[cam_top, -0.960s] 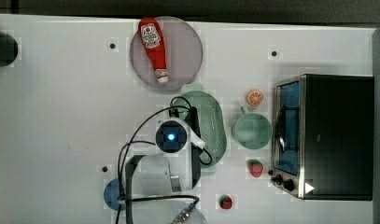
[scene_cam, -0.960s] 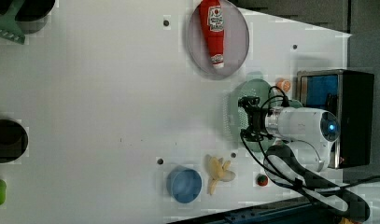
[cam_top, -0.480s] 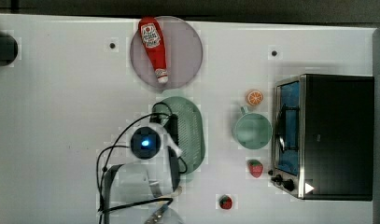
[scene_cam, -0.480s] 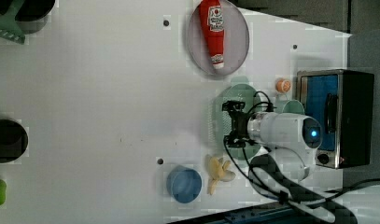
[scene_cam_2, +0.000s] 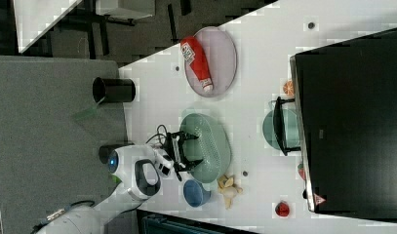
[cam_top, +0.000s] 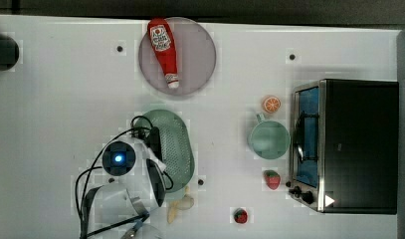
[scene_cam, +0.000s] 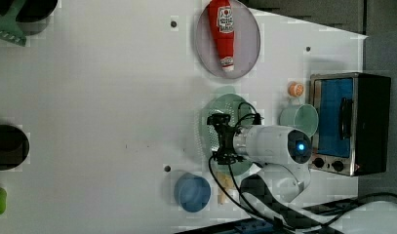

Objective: Drag strainer right to left.

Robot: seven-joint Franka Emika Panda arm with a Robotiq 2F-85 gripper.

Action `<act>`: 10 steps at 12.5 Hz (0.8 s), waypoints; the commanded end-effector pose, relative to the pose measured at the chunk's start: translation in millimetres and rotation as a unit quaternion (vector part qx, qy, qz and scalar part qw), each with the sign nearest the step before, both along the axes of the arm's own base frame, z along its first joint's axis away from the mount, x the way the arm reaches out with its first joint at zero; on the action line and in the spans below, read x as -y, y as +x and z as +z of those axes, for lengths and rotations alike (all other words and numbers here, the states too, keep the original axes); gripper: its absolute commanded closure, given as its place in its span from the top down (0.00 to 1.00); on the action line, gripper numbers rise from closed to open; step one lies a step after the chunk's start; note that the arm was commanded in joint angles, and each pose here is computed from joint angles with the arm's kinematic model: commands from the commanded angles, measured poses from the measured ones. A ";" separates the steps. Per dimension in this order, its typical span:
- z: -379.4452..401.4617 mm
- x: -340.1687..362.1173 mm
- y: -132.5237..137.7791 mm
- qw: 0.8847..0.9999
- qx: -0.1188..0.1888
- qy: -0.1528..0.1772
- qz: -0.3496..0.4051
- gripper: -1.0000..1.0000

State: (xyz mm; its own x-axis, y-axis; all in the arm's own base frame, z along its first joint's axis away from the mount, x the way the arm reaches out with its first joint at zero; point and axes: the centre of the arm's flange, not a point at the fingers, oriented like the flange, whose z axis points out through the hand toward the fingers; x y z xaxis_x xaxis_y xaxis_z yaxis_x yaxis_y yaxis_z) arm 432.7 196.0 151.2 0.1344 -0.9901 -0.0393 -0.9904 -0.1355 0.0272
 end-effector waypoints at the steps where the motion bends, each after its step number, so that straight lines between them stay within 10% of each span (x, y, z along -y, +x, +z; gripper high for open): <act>1: 4.2 -17.5 16.2 1.000 0.005 -0.002 -0.018 1.00; 10: 3.9 -108.6 33.2 0.999 -0.002 0.008 -0.053 1.00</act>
State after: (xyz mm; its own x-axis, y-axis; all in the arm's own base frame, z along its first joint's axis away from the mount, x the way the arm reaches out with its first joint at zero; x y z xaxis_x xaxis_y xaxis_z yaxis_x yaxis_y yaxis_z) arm 482.6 264.6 157.7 0.0380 -0.9985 -0.0405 -0.9992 -0.0384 0.0096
